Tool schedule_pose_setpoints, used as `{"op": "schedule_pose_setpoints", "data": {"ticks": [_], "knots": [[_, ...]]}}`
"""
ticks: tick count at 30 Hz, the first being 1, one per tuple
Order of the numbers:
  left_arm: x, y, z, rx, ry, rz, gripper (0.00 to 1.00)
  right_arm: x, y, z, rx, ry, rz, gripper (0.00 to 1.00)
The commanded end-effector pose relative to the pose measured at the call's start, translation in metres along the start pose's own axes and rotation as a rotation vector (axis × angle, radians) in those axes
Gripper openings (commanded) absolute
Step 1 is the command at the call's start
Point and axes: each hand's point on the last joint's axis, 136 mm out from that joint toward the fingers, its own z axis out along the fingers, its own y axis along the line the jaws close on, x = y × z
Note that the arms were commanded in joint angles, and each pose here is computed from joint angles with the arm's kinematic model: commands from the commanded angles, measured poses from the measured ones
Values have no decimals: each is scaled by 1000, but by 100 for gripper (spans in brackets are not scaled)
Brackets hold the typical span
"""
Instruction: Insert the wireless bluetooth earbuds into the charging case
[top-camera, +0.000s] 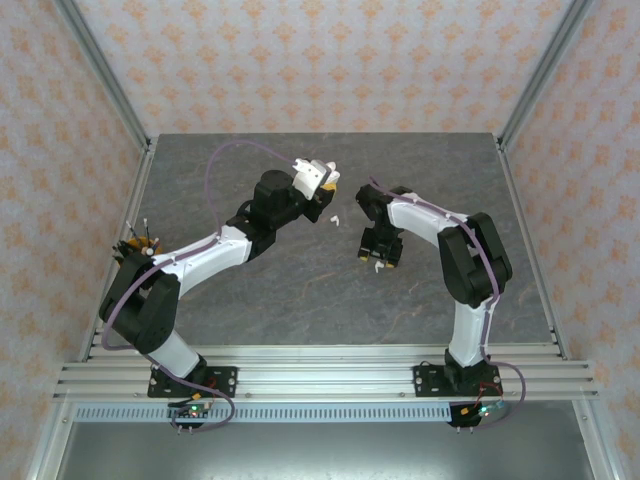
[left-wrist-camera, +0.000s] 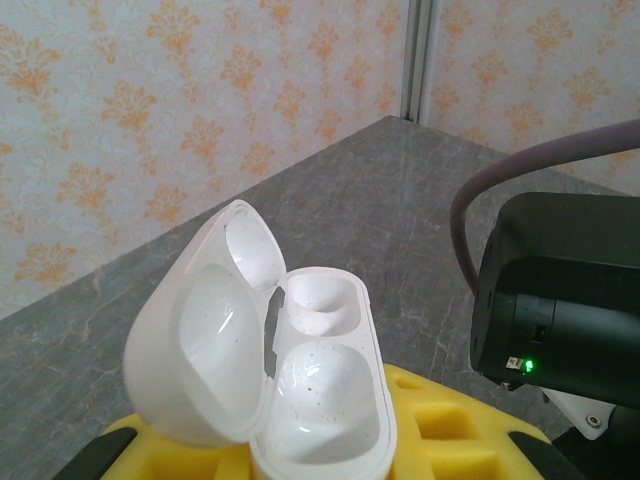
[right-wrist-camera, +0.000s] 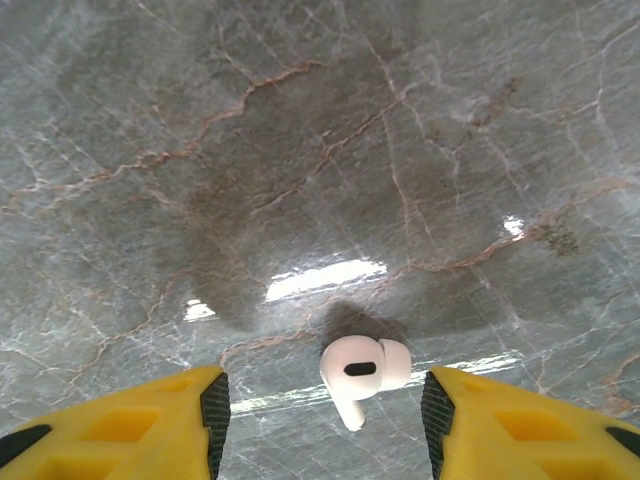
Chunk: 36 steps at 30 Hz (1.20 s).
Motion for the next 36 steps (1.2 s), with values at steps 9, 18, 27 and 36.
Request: {"op": "schedule_pose_setpoints", "data": {"ticks": [9, 18, 27, 36], "knots": [[-15, 3, -3, -5, -44, 5, 0, -2, -12, 7, 85, -11, 20, 50], [-14, 2, -2, -4, -41, 7, 0, 0, -15, 16, 89, -3, 20, 44], [-14, 3, -1, -5, -36, 6, 0, 3, -18, 21, 79, 3, 24, 41], [-15, 3, -1, -7, -32, 1, 0, 7, -21, 24, 72, 10, 13, 36]]}}
